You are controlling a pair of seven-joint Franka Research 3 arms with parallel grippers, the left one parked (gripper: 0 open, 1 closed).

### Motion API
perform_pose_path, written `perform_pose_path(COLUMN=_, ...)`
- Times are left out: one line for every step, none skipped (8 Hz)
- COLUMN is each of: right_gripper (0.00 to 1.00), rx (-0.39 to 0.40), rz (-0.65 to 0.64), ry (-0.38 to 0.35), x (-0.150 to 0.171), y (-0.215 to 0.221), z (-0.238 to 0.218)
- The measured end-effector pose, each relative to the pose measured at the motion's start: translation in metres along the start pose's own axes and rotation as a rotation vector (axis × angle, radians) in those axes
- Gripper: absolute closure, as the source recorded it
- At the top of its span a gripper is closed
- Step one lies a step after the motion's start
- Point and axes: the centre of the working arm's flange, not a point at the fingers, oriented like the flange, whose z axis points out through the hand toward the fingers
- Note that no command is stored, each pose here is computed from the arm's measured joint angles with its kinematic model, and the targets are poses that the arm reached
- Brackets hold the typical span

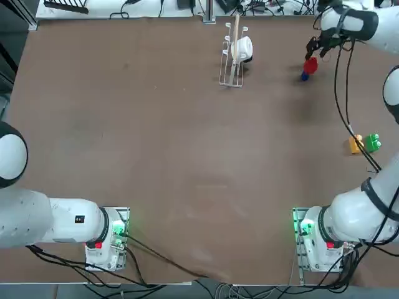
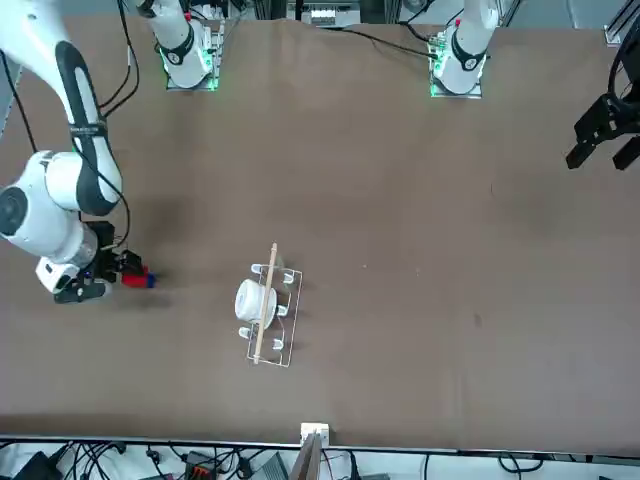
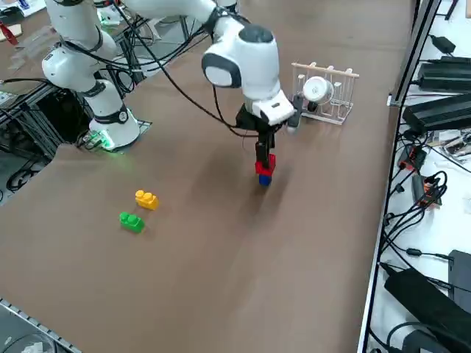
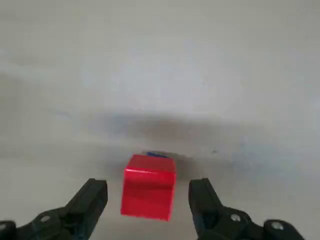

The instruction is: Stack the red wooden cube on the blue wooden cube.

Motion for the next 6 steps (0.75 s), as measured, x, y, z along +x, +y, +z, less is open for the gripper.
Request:
perform_pose_path(right_gripper=0.01, rx=-0.003, rz=0.003, ry=0.016, x=0.006, y=-0.002, z=-0.033)
perform_pose_path(right_gripper=0.01, rx=-0.004, rz=0.019, ry=0.033, x=0.013, y=-0.006, z=-0.085)
perform_pose_path(right_gripper=0.01, rx=-0.003, rz=0.036, ry=0.037, x=0.014, y=-0.011, z=-0.126)
perform_pose_path(right_gripper=0.01, rx=-0.001, rz=0.054, ry=0.032, x=0.013, y=-0.015, z=-0.169)
perform_pose_path(right_gripper=0.01, rx=0.002, rz=0.064, ry=0.019, x=0.011, y=-0.020, z=-0.209)
perform_pose_path(right_gripper=0.01, rx=0.004, rz=0.066, ry=0.008, x=0.008, y=-0.022, z=-0.243)
